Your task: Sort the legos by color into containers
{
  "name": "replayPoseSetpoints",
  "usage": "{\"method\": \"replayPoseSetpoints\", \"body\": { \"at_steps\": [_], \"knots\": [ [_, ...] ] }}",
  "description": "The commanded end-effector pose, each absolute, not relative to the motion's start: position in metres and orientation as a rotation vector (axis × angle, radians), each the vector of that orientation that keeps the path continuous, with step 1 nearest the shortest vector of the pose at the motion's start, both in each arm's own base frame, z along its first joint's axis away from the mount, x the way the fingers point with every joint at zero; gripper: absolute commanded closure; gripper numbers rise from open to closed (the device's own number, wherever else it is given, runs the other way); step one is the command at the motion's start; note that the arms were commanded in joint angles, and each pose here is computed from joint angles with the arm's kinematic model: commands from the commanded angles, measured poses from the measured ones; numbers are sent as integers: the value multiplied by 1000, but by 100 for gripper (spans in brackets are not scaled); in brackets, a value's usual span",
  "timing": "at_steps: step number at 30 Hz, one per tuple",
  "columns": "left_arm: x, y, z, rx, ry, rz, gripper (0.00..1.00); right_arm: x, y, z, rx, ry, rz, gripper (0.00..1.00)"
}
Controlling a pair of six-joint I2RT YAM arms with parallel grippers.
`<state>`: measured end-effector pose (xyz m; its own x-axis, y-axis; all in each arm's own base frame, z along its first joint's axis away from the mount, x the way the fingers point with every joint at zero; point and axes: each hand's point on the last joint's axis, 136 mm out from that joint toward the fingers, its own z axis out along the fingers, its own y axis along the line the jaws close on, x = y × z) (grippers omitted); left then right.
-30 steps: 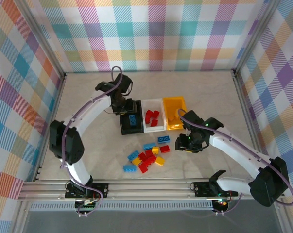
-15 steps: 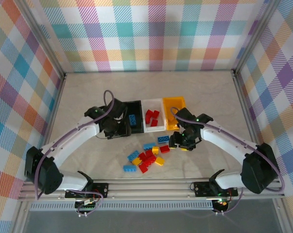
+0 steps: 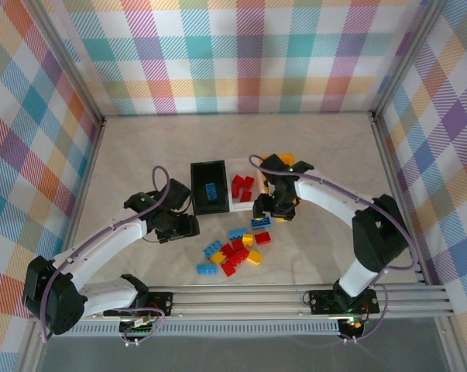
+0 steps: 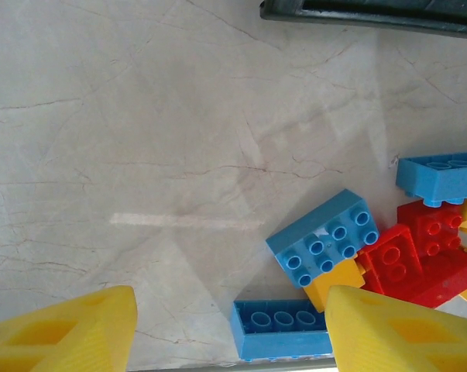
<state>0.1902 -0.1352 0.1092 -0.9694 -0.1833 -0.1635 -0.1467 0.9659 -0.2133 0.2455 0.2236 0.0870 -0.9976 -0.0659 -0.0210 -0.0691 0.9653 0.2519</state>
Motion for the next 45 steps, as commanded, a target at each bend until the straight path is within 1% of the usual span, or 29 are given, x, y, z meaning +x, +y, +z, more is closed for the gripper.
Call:
{"method": "replayPoseSetpoints", "body": {
  "at_steps": [1,6,8,19,28,45],
  "knots": [
    [189,-131,115,-269,2908,-311,33,253,219,84,-209,3112,280,35],
    [183,-123,113,-287,2921,-305,33,263,231,76,-272,3122,241,26],
    [181,-120,114,-299,2915,-307,33,265,235,72,-290,3127,234,24],
    [173,-111,115,-344,2908,-307,32,266,239,52,-283,3152,155,24],
    [175,-113,113,-347,2914,-315,32,263,242,44,-261,3163,154,25],
    [170,-110,115,-323,2932,-302,32,276,241,49,-200,2959,106,25]
  ]
}}
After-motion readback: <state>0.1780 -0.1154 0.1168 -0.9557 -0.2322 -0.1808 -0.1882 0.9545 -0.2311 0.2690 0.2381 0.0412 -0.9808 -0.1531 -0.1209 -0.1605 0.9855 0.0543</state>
